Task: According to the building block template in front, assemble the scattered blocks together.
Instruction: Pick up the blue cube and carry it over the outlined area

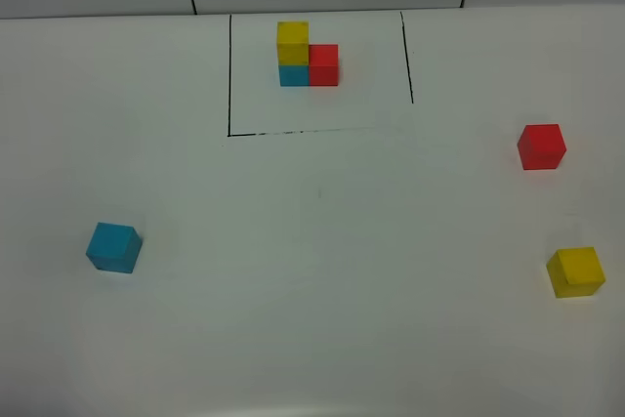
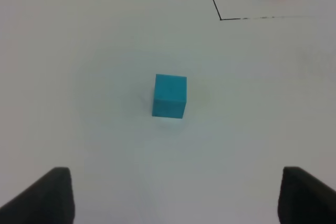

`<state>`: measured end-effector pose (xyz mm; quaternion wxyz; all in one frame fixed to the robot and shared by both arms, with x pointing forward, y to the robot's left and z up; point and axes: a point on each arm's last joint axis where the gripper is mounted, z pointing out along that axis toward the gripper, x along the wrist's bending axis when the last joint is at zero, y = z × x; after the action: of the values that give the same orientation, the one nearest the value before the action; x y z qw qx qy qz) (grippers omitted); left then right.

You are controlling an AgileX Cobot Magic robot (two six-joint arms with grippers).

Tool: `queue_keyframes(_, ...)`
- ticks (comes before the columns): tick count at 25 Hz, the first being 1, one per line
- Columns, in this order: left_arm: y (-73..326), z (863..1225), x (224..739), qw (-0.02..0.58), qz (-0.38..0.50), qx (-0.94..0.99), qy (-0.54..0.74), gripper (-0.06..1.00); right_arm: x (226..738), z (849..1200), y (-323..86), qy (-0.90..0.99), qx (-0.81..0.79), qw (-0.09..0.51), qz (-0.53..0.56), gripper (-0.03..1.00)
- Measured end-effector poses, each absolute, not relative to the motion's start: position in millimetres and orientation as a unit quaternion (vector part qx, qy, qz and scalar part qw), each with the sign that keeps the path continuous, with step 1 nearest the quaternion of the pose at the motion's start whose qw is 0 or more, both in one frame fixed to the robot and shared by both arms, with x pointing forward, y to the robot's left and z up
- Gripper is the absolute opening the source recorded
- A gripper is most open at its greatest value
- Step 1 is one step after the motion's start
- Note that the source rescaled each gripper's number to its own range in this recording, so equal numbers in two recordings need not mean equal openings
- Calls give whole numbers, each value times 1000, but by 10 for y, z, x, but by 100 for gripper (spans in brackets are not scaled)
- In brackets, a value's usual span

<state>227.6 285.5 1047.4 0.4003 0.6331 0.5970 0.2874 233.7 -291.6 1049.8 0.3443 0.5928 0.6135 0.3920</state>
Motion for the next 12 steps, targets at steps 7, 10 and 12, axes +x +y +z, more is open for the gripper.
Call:
queue_keyframes(7,2855,10474,2276,400,287,633,597,74,2337,10498,-2916,614,593,344,392,65)
queue_keyframes(10,2855,10474,2276,400,287,633,597,74,2337,10498,-2916,614,593,344,392,65)
queue_keyframes(12,2855,10474,2276,400,287,633,597,74,2337,10498,-2916,614,593,344,392,65)
